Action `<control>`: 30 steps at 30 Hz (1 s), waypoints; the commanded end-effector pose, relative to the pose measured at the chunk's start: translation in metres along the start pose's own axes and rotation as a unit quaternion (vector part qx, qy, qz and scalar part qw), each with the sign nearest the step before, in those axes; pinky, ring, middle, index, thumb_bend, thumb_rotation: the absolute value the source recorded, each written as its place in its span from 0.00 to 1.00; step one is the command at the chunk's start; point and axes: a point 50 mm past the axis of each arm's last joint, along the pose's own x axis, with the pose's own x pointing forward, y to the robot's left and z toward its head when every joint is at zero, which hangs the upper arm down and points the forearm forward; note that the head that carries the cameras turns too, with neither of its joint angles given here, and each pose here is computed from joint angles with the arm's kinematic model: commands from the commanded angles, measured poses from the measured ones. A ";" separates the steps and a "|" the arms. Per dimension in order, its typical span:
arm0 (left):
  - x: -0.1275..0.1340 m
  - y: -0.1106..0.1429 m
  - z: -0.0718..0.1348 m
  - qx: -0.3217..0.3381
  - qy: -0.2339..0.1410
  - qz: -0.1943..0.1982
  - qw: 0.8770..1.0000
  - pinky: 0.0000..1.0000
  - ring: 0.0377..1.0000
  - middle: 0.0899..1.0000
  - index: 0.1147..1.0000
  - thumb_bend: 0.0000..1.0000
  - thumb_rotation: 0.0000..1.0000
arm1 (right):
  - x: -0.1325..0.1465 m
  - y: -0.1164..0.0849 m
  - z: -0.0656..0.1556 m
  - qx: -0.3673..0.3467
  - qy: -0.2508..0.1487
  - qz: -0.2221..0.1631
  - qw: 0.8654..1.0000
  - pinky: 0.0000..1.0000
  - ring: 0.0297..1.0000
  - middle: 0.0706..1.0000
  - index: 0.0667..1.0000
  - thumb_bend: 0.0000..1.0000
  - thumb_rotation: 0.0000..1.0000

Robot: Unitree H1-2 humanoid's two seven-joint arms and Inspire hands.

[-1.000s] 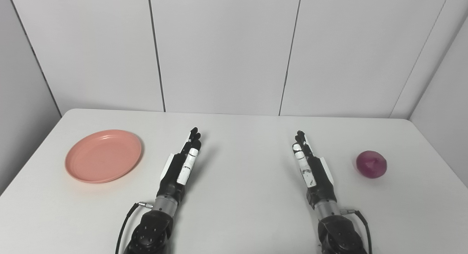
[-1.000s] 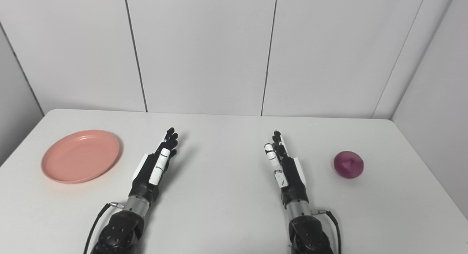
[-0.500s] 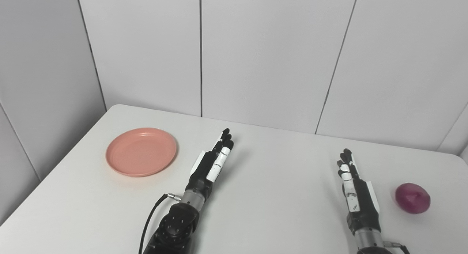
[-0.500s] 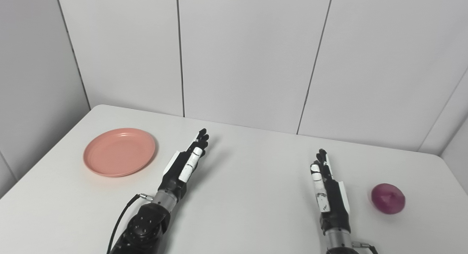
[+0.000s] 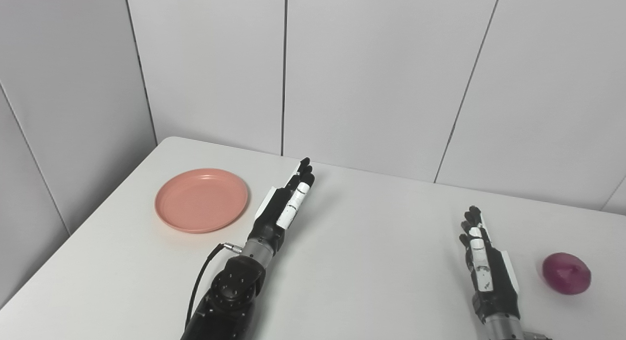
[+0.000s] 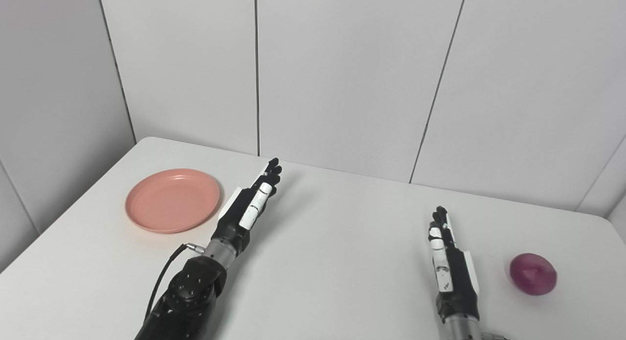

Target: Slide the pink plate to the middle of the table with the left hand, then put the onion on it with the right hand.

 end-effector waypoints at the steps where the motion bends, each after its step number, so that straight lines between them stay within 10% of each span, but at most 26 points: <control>1: 0.019 0.005 0.029 0.014 -0.046 -0.006 0.999 1.00 1.00 1.00 1.00 0.71 1.00 | 0.016 -0.003 0.022 -0.003 -0.061 0.003 0.998 1.00 1.00 1.00 1.00 0.46 1.00; 30: 0.025 0.119 0.050 0.070 -0.073 0.102 0.990 0.94 0.94 0.95 0.95 0.67 1.00 | 0.005 -0.010 0.035 -0.003 -0.065 0.006 0.998 1.00 1.00 1.00 1.00 0.27 1.00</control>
